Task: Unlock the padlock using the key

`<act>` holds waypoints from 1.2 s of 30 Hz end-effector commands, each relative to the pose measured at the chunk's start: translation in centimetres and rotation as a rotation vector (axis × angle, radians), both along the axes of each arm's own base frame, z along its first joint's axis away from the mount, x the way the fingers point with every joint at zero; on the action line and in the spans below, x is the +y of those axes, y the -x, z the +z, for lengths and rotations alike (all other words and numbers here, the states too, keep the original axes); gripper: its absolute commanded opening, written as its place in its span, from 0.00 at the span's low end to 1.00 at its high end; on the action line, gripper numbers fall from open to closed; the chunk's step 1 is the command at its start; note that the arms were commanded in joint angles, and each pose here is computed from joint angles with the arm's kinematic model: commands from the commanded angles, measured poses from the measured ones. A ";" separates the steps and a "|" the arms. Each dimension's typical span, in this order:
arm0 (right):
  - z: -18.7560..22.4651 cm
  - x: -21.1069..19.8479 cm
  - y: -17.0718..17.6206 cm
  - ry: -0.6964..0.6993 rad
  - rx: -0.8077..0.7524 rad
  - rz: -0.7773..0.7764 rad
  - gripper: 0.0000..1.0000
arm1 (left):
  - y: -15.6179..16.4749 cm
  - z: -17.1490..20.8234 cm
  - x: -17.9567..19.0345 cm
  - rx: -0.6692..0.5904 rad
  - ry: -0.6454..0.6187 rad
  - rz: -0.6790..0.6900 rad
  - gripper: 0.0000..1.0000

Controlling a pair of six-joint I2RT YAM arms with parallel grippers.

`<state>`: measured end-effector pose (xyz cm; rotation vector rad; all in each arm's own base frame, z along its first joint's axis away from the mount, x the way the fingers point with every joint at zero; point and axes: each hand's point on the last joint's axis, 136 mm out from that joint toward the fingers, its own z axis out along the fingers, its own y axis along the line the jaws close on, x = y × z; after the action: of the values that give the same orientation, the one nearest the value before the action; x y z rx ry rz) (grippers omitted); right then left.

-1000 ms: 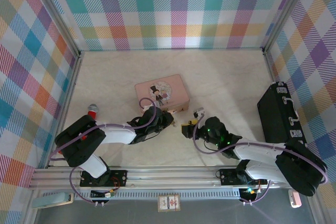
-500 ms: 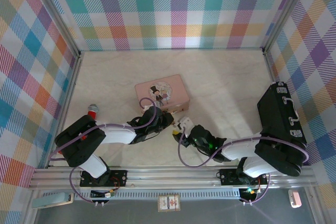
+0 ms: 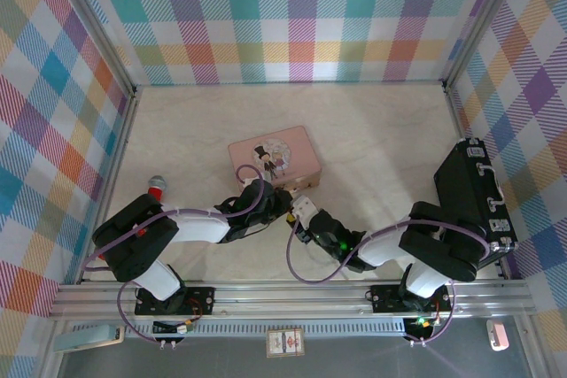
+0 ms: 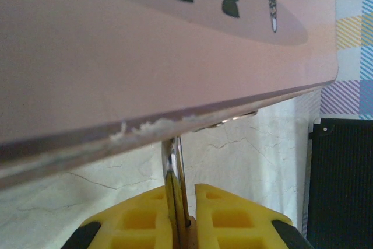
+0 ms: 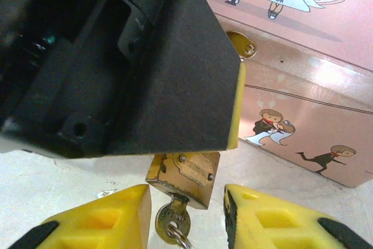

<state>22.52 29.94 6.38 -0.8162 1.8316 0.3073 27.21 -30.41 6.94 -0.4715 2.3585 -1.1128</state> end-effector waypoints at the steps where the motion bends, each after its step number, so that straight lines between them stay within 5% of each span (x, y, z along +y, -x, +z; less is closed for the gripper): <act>1: 1.3 0.5 -0.8 -0.031 -0.049 -0.029 0.36 | -0.7 4.5 -2.2 -0.105 0.116 -0.044 0.00; 13: 1.0 0.3 -1.3 -0.011 -0.050 -0.068 0.26 | -0.8 4.6 -2.3 -0.104 0.112 -0.044 0.00; 23: 1.4 0.8 -1.2 -0.061 0.004 -0.068 0.09 | -0.7 4.8 -2.4 -0.104 0.113 -0.048 0.00; 36: 1.1 0.7 -1.5 -0.367 0.432 -0.051 0.04 | -0.7 4.8 -1.6 -0.112 0.078 -0.032 0.00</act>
<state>22.97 30.45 6.01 -0.6251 2.0699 0.6573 27.79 -29.71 6.97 -0.4956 2.3385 -1.0615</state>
